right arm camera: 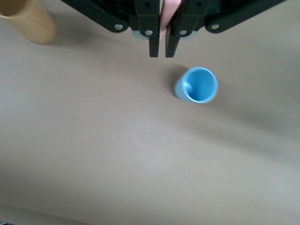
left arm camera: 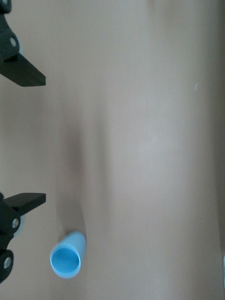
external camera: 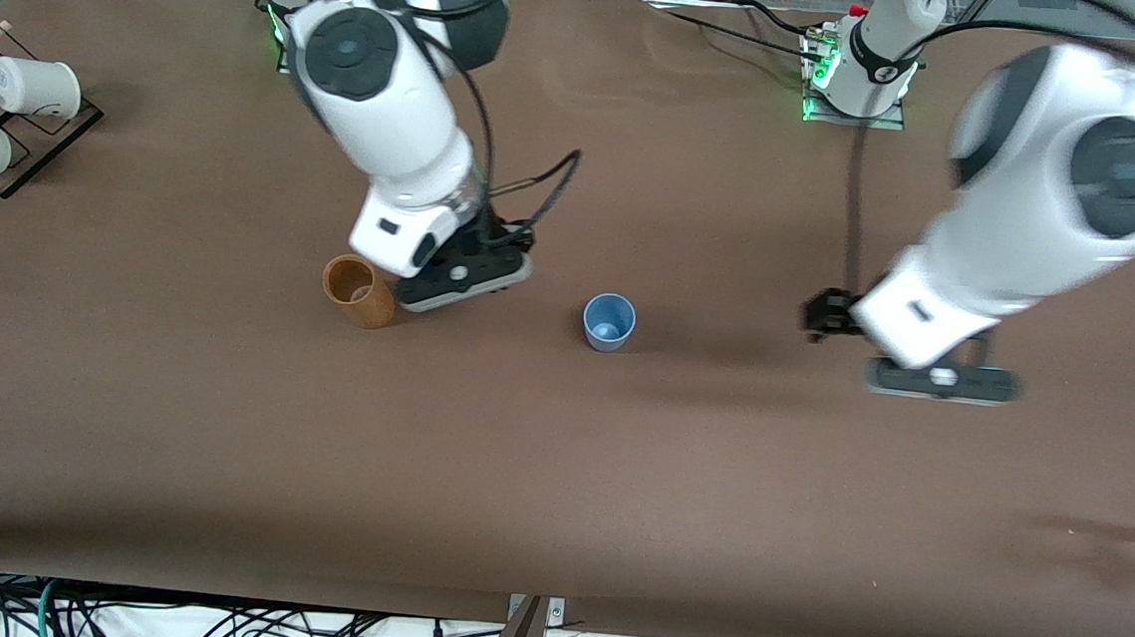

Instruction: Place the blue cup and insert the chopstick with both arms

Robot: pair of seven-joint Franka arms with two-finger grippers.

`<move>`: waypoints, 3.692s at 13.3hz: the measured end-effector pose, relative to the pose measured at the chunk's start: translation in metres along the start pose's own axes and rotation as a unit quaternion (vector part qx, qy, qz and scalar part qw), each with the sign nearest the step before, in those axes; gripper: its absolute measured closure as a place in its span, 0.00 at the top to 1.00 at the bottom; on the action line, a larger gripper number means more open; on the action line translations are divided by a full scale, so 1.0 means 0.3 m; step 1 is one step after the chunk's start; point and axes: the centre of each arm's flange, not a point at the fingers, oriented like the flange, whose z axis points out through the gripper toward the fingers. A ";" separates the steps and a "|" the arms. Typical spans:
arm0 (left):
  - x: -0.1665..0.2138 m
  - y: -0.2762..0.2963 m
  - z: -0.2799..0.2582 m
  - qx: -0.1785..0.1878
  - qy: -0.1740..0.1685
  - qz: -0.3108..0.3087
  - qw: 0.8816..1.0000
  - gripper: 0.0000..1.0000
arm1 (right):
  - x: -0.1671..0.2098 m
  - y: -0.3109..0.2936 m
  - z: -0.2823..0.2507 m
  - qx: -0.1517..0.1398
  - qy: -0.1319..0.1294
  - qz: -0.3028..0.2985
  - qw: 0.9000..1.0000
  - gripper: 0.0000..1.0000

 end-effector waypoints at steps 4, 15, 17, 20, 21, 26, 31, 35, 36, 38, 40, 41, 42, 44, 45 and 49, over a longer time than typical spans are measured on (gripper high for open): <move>-0.084 -0.422 -0.111 0.004 -0.005 0.020 1.000 1.00 | -0.043 -0.212 0.166 0.020 0.023 0.056 0.998 0.09; -0.232 -0.503 -0.080 -0.003 -0.039 0.002 0.999 1.00 | -0.059 -0.264 0.320 0.002 0.034 0.049 0.998 0.09; -0.231 -0.497 -0.080 -0.003 -0.039 0.004 0.999 1.00 | -0.054 -0.263 0.344 0.004 0.040 0.049 0.998 0.09; -0.230 -0.493 -0.080 -0.003 -0.038 0.005 0.999 1.00 | -0.049 -0.262 0.367 0.007 0.045 0.049 0.998 0.09; -0.230 -0.493 -0.080 -0.003 -0.038 0.005 0.999 1.00 | -0.049 -0.262 0.373 0.006 0.045 0.049 0.998 0.09; -0.225 -0.493 -0.077 -0.003 -0.036 0.005 0.999 1.00 | -0.044 -0.228 0.382 -0.010 0.029 0.054 0.998 0.61; -0.225 -0.492 -0.076 -0.003 -0.036 0.005 0.999 1.00 | 0.026 0.057 0.173 -0.069 -0.029 0.088 0.993 1.00; -0.224 -0.492 -0.076 -0.004 -0.036 0.005 0.999 1.00 | 0.062 0.477 -0.083 -0.070 -0.068 0.056 0.994 1.00; -0.224 -0.492 -0.076 -0.004 -0.036 0.005 0.999 1.00 | 0.044 0.552 -0.130 -0.062 -0.077 0.060 0.993 1.00; -0.224 -0.492 -0.076 -0.004 -0.036 0.005 0.999 1.00 | -0.026 0.653 -0.210 -0.057 -0.088 0.068 0.992 1.00; -0.223 -0.490 -0.076 -0.004 -0.036 0.006 0.999 1.00 | -0.135 0.697 -0.288 -0.051 -0.096 0.077 0.991 1.00; -0.223 -0.490 -0.076 -0.004 -0.036 0.006 0.999 1.00 | -0.196 0.724 -0.338 -0.047 -0.096 0.084 0.991 1.00; -0.223 -0.489 -0.076 -0.004 -0.036 0.006 0.999 1.00 | -0.250 0.761 -0.390 -0.045 -0.096 0.085 0.991 1.00; -0.223 -0.487 -0.076 -0.007 -0.035 0.006 0.999 1.00 | -0.340 0.846 -0.489 -0.050 -0.093 0.065 0.992 1.00; -0.223 -0.485 -0.076 -0.009 -0.035 0.006 0.999 1.00 | -0.367 0.883 -0.522 -0.056 -0.091 0.057 0.993 1.00; -0.223 -0.485 -0.075 -0.010 -0.035 0.006 0.999 1.00 | -0.389 0.896 -0.523 -0.087 -0.100 0.033 0.991 1.00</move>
